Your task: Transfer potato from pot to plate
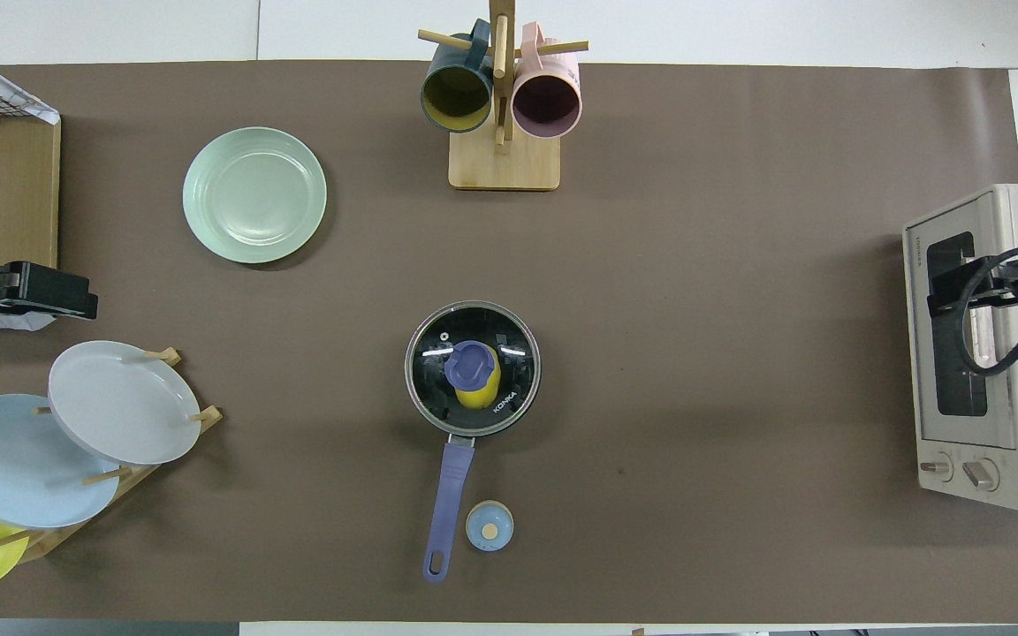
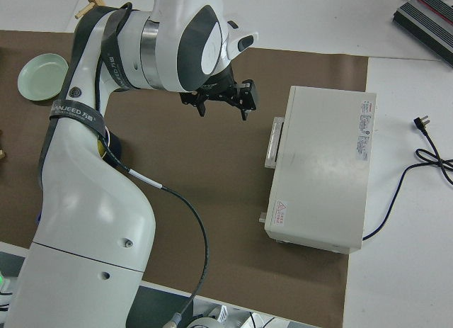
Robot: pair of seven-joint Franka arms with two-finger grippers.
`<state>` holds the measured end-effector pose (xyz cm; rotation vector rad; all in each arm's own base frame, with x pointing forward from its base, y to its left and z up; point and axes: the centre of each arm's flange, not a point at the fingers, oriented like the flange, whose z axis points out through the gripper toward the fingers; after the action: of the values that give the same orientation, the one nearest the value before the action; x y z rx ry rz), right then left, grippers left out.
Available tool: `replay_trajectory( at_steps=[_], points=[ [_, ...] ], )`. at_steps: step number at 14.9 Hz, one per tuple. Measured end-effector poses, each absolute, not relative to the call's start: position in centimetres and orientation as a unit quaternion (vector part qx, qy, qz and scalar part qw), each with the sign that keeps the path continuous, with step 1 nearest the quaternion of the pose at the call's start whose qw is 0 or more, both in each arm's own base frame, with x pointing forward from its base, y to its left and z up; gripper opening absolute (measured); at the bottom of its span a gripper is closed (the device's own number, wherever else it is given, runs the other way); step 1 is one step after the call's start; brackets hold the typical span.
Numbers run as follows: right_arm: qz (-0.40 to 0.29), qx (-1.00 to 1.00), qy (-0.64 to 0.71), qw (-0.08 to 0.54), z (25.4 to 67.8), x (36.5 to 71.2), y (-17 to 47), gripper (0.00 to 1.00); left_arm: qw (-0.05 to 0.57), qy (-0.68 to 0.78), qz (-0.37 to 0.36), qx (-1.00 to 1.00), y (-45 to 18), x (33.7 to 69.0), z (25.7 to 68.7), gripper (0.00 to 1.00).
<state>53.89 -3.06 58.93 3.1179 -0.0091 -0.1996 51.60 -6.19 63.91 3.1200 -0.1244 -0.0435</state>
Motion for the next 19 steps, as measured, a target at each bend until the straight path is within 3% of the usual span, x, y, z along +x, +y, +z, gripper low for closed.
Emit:
replay_trajectory(
  at_steps=[13,19],
  points=[
    [-0.035,0.999,0.022,0.011,59.4,54.7,-0.3,1.00,0.009,-0.040,-0.014,0.999,-6.2,51.6,63.9,1.00],
    [-0.024,0.999,0.027,-0.015,59.6,55.1,9.0,1.00,0.009,-0.039,-0.014,0.999,-6.1,51.6,63.9,1.00]
  ],
)
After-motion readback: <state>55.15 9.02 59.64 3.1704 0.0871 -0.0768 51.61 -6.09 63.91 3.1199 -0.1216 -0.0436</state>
